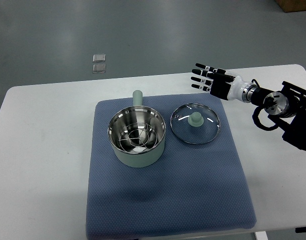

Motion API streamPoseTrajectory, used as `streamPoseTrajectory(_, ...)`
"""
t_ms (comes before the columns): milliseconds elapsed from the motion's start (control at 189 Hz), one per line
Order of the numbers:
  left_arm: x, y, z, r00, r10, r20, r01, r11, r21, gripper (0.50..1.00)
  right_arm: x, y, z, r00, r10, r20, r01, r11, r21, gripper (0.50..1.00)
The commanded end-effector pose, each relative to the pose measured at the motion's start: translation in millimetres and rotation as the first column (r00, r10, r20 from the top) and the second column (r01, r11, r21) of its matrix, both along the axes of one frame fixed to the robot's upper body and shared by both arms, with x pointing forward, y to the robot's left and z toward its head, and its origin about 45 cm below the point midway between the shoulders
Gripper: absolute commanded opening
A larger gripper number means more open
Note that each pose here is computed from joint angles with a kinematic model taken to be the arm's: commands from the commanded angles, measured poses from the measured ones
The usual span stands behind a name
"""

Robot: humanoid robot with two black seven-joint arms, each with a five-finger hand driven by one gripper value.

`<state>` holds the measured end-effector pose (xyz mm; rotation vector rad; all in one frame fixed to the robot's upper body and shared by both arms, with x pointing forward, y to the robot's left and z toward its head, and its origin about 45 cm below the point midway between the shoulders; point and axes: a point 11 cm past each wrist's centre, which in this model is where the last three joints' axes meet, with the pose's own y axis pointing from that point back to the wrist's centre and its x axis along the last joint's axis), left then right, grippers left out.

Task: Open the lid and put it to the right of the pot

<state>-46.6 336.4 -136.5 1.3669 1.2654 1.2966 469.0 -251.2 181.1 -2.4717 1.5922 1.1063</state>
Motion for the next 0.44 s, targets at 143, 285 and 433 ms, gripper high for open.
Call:
streamPoseTrajectory(143, -0.5, 0.0, 0.0, 1.0, 0.0, -0.001, 0.0, 1.0, 0.0, 1.0, 0.1, 0.0, -0.2, 1.0, -0.005, -0.015, 0.005, 1.0, 0.006, 0.934)
streamPoseTrajectory(285, -0.5, 0.0, 0.0, 1.0, 0.0, -0.001, 0.0, 1.0, 0.0, 1.0, -1.2, 7.9, -1.3, 1.0, 0.012, -0.006, -0.012, 1.0, 0.02, 0.936)
streamPoseTrajectory(433, -0.5, 0.0, 0.0, 1.0, 0.0, -0.001, 0.0, 1.0, 0.0, 1.0, -3.7, 9.2, -5.5, 1.0, 0.018, -0.012, -0.018, 1.0, 0.013, 0.936)
